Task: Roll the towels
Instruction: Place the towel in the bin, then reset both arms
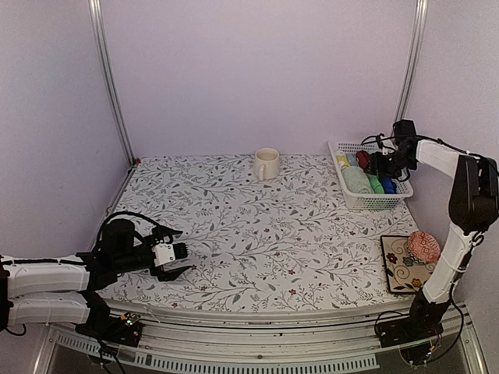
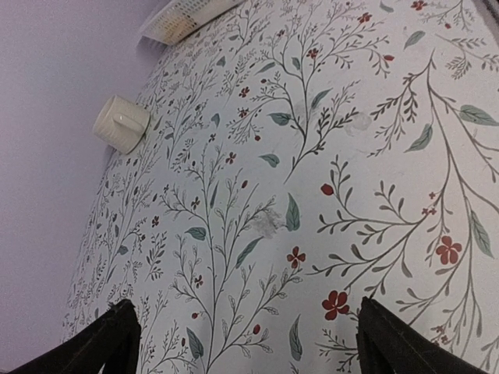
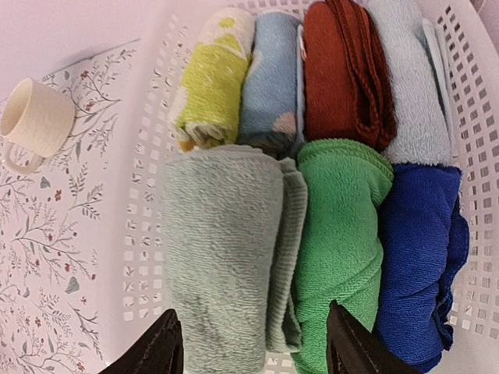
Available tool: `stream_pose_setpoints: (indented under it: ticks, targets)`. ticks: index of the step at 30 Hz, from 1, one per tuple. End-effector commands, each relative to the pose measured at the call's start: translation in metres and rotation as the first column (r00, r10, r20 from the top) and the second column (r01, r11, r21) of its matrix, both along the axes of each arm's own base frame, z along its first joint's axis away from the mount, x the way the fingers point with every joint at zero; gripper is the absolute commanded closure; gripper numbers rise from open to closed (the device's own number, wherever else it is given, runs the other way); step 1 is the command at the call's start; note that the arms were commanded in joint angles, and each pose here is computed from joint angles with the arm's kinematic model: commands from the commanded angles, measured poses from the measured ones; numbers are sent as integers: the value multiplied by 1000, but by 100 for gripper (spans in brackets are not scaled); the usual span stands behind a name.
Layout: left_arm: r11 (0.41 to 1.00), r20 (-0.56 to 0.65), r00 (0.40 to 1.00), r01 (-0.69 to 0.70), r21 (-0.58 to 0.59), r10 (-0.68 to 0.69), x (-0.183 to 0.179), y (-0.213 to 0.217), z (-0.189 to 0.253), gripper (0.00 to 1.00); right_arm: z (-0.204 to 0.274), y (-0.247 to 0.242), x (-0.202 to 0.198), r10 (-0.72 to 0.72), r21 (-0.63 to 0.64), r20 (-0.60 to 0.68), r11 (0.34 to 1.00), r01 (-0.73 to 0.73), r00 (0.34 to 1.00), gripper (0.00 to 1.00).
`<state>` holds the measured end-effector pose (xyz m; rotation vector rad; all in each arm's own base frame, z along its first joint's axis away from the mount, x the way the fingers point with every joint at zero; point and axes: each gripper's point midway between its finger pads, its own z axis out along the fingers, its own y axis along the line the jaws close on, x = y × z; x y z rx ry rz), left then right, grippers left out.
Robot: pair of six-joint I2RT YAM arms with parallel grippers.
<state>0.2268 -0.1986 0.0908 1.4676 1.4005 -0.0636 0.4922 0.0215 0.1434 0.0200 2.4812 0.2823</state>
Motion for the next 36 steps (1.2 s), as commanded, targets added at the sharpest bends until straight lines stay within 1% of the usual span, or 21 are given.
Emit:
stream_pose_setpoints:
  ticks: [1, 3, 7, 13, 17, 20, 23, 25, 26, 27, 28, 30, 31, 32, 36]
  targets:
    - [1000, -7, 1000, -3, 3, 3, 1, 2, -3, 3, 52, 32, 8, 64, 23, 161, 997, -68, 985, 42]
    - [1000, -9, 1000, -5, 5, 5, 1, 2, -3, 3, 49, 45, 12, 90, 48, 170, 994, -100, 981, 45]
    - [1000, -7, 1000, -5, 4, 5, 1, 2, -3, 3, 24, 53, 25, 87, 64, 147, 993, -98, 985, 52]
    - [1000, -11, 1000, -6, 9, 6, 1, 2, -5, 3, -15, 53, 42, 64, 67, 121, 995, -72, 991, 54]
    - [1000, -12, 1000, -7, 15, 7, 2, 3, -7, 3, -30, 48, 46, 32, 53, 109, 998, -38, 994, 55]
    - [1000, -13, 1000, -5, 16, 6, 2, 2, -8, 3, -31, 46, 45, 19, 49, 103, 999, -24, 994, 56]
    - [1000, -19, 1000, -9, 11, 9, 2, 2, -7, 3, -18, 51, 41, 39, 47, 114, 998, -45, 993, 56]
    - [1000, -26, 1000, -14, 5, 14, 4, 1, -5, 3, -2, 54, 35, 52, 29, 130, 998, -56, 990, 53]
    - [1000, -29, 999, -22, -2, 22, 7, 1, -1, 3, 9, 56, 31, 56, 22, 142, 998, -60, 988, 50]
    - [1000, -35, 999, -29, -6, 29, 9, 1, 2, 3, 20, 59, 26, 61, 15, 157, 998, -64, 986, 46]
    - [999, -42, 998, -38, -11, 38, 11, 1, 5, 3, 33, 62, 18, 66, 7, 180, 998, -68, 982, 39]
    - [998, -48, 997, -63, -28, 62, 18, 4, 15, 3, 55, 68, 1, 71, -6, 225, 997, -71, 972, 20]
    - [996, -53, 995, -82, -40, 80, 22, 6, 21, 3, 69, 70, -13, 71, -14, 257, 997, -70, 964, 4]
    - [994, -64, 993, -100, -48, 97, 26, 8, 25, 3, 81, 73, -23, 75, -17, 284, 997, -73, 956, 0]
    - [965, -125, 968, -231, -124, 216, 45, 29, 46, 3, 92, 85, -83, 89, 3, 355, 995, -97, 930, 1]
